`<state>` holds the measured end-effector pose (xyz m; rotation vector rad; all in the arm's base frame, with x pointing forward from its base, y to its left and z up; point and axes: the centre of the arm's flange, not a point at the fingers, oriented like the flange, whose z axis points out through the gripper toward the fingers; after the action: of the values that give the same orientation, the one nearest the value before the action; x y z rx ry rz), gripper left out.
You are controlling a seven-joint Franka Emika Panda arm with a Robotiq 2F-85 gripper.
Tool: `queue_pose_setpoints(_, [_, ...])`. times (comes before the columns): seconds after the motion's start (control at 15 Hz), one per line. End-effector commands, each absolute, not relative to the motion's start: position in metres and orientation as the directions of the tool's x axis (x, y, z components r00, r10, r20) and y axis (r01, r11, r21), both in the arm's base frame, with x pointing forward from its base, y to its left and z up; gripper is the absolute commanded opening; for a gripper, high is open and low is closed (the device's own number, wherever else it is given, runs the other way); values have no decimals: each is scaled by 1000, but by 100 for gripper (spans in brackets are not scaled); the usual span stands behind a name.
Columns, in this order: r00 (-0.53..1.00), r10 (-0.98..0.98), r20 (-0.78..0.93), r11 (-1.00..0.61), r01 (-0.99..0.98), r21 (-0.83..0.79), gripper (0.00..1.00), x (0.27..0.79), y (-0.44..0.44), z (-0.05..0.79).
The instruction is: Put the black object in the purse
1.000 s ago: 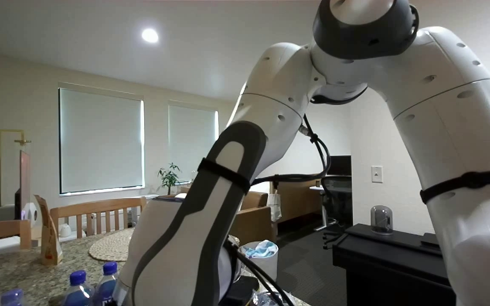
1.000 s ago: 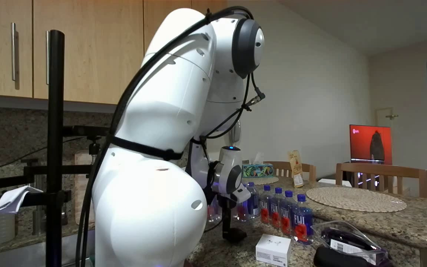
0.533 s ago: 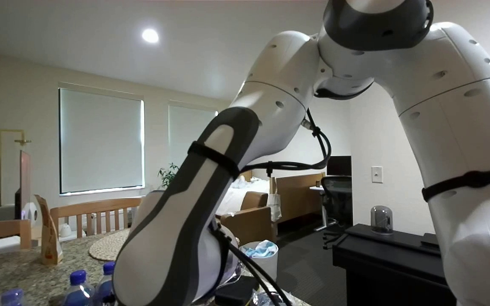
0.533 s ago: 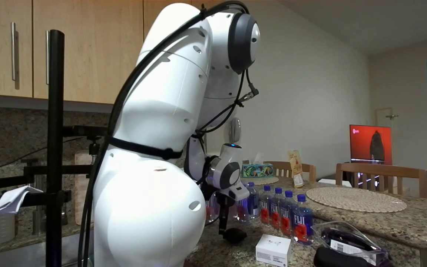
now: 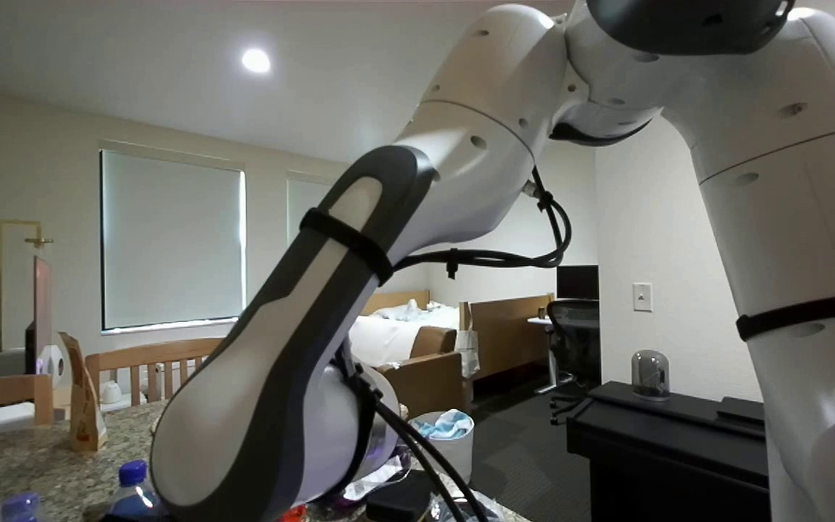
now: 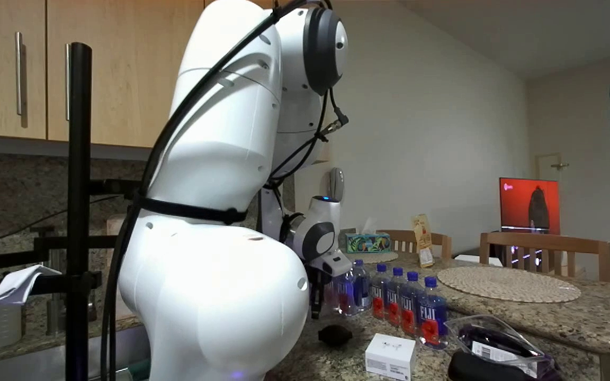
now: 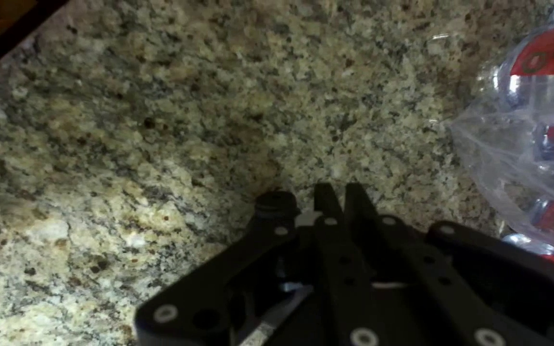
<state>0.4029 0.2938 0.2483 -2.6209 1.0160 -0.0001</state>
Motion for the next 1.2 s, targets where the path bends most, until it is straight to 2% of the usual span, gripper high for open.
queue_pose_setpoints(0.0, [756,-648,-99,-708,-645,-288,3,392,293,263])
queue_pose_setpoints(0.07, [752,-652,-97,-709,-650,-275,29,389,293,265])
queue_pose_setpoints(0.2, [747,-658,-96,-714,-659,-237,29,385,288,269])
queue_pose_setpoints(0.4, [749,-655,-95,-724,-659,-204,46,383,279,272])
queue_pose_setpoints(0.93, [727,-678,-107,-702,-684,-196,97,404,248,260])
queue_pose_setpoints(1.13, [701,-694,-163,-692,-712,-117,100,415,244,257])
